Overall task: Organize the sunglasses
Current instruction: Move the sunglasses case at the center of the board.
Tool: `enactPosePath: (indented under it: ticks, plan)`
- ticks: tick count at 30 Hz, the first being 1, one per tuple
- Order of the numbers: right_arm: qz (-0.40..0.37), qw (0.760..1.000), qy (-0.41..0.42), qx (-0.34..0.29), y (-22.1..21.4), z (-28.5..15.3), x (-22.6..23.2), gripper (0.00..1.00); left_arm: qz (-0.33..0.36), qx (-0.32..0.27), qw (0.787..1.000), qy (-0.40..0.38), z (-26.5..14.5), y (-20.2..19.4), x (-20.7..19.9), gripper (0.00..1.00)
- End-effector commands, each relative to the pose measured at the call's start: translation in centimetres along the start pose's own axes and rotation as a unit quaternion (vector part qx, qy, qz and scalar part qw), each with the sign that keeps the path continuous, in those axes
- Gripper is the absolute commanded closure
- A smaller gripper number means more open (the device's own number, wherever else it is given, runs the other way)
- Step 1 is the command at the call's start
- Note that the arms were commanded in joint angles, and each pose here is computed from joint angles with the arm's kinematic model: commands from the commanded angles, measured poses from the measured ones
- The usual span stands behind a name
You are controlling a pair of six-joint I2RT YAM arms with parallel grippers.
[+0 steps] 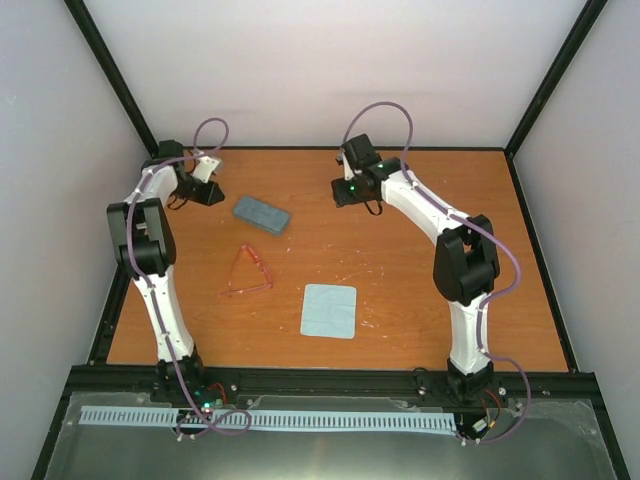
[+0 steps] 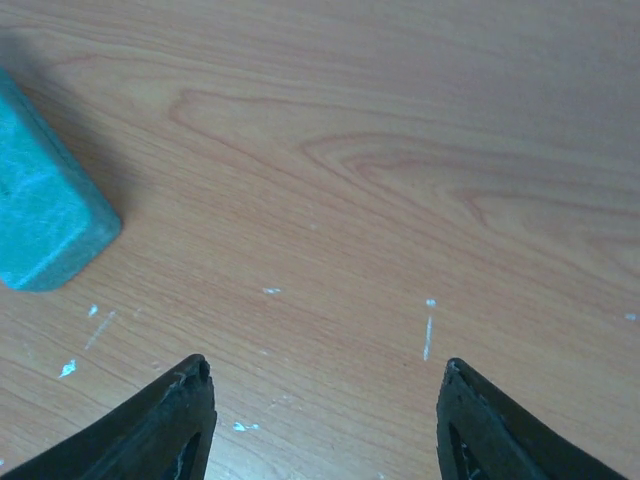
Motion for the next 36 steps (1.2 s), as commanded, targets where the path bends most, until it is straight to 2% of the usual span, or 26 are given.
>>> enactPosePath:
  ticks: [1, 8, 14, 20, 24, 29, 32, 35, 36]
  plan:
    - [-0.067, 0.998, -0.014, 0.000, 0.9, -0.4, 1.9, 0.39, 0.018, 0.053, 0.997, -0.061, 1.4, -1.8, -3.5, 0.86]
    - [-0.126, 0.992, 0.012, -0.007, 1.5, -0.1, 4.3, 0.44, 0.024, 0.067, 0.994, -0.077, 2.4, -3.5, -5.7, 0.86]
    - [-0.180, 0.982, 0.047, -0.002, 1.7, 0.9, 6.6, 0.36, 0.033, 0.054, 0.994, -0.087, 4.0, -2.8, -6.9, 0.84]
    - [-0.247, 0.968, 0.054, 0.014, 1.8, 2.7, 8.3, 0.31, 0.068, 0.038, 0.992, -0.103, 6.6, 0.5, -9.1, 0.83]
    - [-0.248, 0.967, 0.061, 0.017, 2.2, 3.6, 8.6, 0.29, 0.089, 0.038, 0.988, -0.120, 8.2, 2.3, -10.9, 0.82]
    - [-0.207, 0.973, 0.095, 0.022, 2.7, 3.5, 9.5, 0.26, 0.088, 0.037, 0.987, -0.133, 8.0, 2.9, -12.0, 0.81]
    - [-0.166, 0.978, 0.118, 0.047, 2.4, 4.1, 10.0, 0.27, 0.081, 0.039, 0.989, -0.118, 7.4, 3.1, -11.9, 0.71]
    - [-0.122, 0.978, 0.159, 0.058, 2.2, 4.3, 10.8, 0.26, 0.065, 0.013, 0.993, -0.094, 5.5, 3.8, -11.3, 0.45]
    - [-0.102, 0.979, 0.163, 0.062, 2.1, 4.4, 10.9, 0.26, 0.056, -0.003, 0.995, -0.083, 4.6, 4.2, -10.8, 0.43]
Point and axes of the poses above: each gripper's point midway between its finger pads, its own z axis out along the fingers, its own x axis along the line the jaws close on, y = z × x, the point moved 7 cm from there along -z, back along the fingers, and after that the axes turned 8 degrees about -z, right-handed, at the moved point
